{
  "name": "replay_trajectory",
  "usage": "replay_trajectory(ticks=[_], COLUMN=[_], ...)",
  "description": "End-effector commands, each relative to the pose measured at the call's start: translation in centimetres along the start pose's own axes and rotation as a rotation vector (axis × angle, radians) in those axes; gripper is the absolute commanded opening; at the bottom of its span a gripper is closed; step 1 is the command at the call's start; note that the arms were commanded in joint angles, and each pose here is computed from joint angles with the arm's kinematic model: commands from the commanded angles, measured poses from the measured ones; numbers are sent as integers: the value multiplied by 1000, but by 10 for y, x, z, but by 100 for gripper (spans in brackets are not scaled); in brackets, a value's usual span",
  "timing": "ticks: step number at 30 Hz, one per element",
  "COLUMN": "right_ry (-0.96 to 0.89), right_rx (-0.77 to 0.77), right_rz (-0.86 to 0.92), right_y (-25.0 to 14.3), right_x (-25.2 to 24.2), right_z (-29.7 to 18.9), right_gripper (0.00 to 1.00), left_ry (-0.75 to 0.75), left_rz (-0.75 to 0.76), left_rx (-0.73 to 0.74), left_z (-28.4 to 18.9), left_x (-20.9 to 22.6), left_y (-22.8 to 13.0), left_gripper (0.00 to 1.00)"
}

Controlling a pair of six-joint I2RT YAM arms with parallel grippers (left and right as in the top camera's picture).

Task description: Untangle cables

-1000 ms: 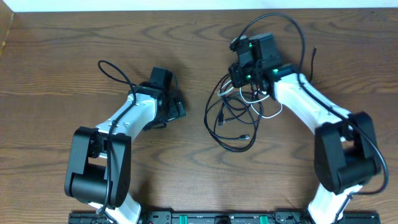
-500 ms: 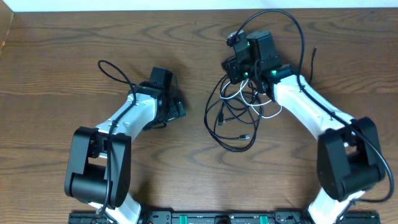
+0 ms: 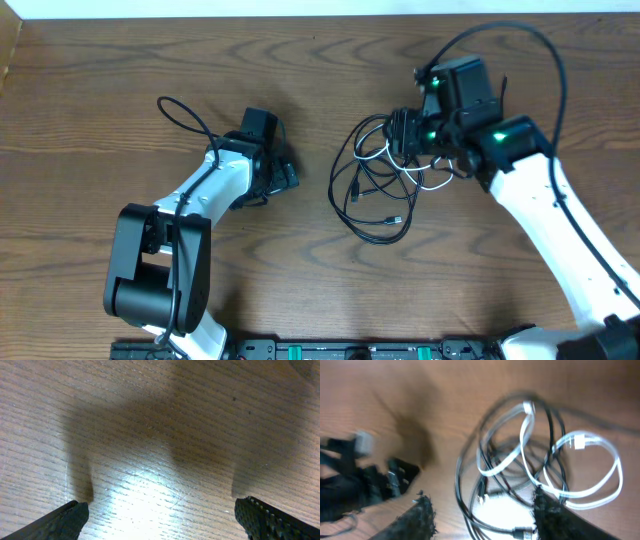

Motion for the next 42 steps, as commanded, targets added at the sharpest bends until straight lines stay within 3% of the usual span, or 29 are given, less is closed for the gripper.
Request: replay_trajectory(ticks=[1,3,5,13,18,20,23,24,29,36,38,42], right_ry=[-31,-33,-44,-130,-119,-108,-54,-23,155,548,564,302], right_rx=[97,133,156,164,160,147,114,109,63,-44,-66,-12], right_rz=[84,84,78,128,104,77,1,-16,-89,-282,-284,-146], right_y=[-21,-28,-33,-41,-45,-43,-34,-32,-16,6,9,2], right_x=[2,9,13,8,8,10,18,22,47,90,90,56], right_z=[27,39,52,120,153,157,154,151,118,40,26,43], right_gripper=[69,72,84,78,54,37,4,1,1,1,1,1], left_ry=[-2,-2,-2,-2,-2,-2,-2,-2,-2,-2,-2,-2], left_rz=[0,0,0,0,0,0,0,0,0,0,0,0], left_rx=[-11,-11,-11,-11,-11,-11,-11,-11,-11,-11,-11,-11], left_z=[-2,-2,-2,-2,-2,-2,-2,-2,-2,-2,-2,-2], left_x=[-3,-3,-3,-3,-3,-3,-3,-3,-3,-3,-3,-3], left_y=[4,4,4,4,4,4,4,4,4,4,4,4], left_gripper=[100,100,100,100,100,100,100,100,100,100,100,100])
Point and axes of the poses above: each gripper's point midway between its finger pads, its own z axis out along the fingers, its own x axis along the line the jaws close on, y = z × x, the point moved 6 cm from there along -z, back along the fingers, and after that the axes turned 7 degrees about -z, right-handed, at the moved point
